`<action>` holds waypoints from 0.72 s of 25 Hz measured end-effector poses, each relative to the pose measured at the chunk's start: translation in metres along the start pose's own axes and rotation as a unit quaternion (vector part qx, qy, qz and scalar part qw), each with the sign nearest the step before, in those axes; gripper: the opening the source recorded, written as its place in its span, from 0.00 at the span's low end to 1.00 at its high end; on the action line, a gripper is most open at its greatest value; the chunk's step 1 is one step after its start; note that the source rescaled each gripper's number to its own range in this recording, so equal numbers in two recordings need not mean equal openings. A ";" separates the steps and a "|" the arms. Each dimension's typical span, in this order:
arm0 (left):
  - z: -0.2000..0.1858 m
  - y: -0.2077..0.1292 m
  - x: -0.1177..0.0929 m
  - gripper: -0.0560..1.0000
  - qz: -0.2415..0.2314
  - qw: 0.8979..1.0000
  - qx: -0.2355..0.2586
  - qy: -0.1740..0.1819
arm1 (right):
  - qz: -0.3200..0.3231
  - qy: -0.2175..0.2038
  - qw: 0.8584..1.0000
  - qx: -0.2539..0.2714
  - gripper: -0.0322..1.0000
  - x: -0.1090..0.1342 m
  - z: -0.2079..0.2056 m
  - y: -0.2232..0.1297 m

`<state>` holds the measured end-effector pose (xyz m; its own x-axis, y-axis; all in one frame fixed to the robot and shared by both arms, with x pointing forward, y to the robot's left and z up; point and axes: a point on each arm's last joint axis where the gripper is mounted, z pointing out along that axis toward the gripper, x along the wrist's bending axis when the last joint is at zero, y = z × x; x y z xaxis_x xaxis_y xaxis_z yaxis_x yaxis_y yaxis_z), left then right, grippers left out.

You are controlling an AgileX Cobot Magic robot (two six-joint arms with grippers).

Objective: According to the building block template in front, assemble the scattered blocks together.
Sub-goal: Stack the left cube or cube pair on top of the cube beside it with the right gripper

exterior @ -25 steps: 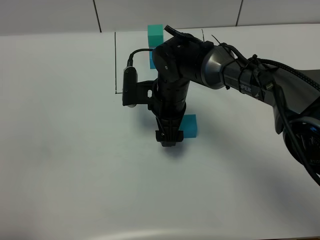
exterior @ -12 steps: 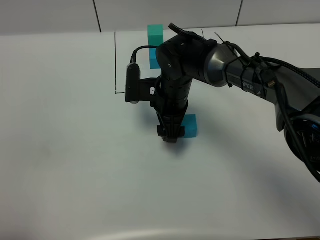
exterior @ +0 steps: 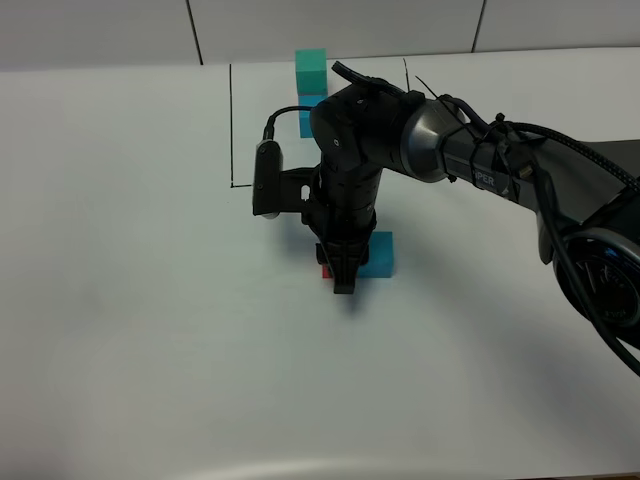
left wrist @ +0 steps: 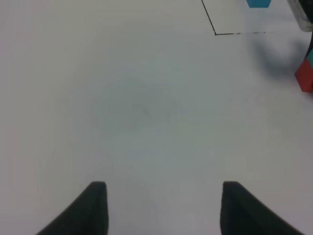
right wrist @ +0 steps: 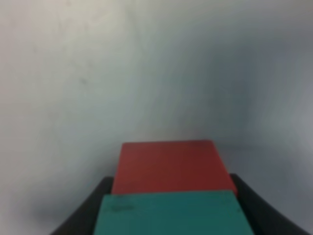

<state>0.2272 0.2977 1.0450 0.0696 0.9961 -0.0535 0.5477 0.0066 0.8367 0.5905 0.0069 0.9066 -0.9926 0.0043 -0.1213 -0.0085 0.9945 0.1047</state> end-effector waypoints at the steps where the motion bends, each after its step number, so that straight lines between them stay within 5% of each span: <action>1: 0.000 0.000 0.000 0.20 0.000 1.000 0.000 0.000 | 0.006 0.000 1.000 0.000 0.04 0.000 0.000 0.000; 8: 0.000 0.000 0.000 0.20 0.000 1.000 0.000 0.000 | 0.119 -0.002 0.993 -0.002 0.04 -0.001 -0.001 0.001; 11: 0.000 0.000 0.000 0.20 0.000 1.000 0.000 0.000 | 0.240 -0.004 0.971 -0.006 0.04 -0.001 -0.002 0.001; 13: 0.000 0.000 0.000 0.20 0.000 1.000 0.000 0.000 | 0.351 -0.006 0.936 -0.012 0.04 -0.002 -0.004 0.002; 18: 0.000 0.000 0.000 0.20 0.000 1.000 0.000 0.000 | 0.614 -0.031 0.789 -0.016 0.04 -0.007 -0.004 -0.001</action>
<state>0.2272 0.2977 1.0450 0.0698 0.9961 -0.0532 0.5476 0.0063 0.8367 0.5966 0.0057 0.9113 -0.2477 0.9679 0.0438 0.9504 0.2339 0.2052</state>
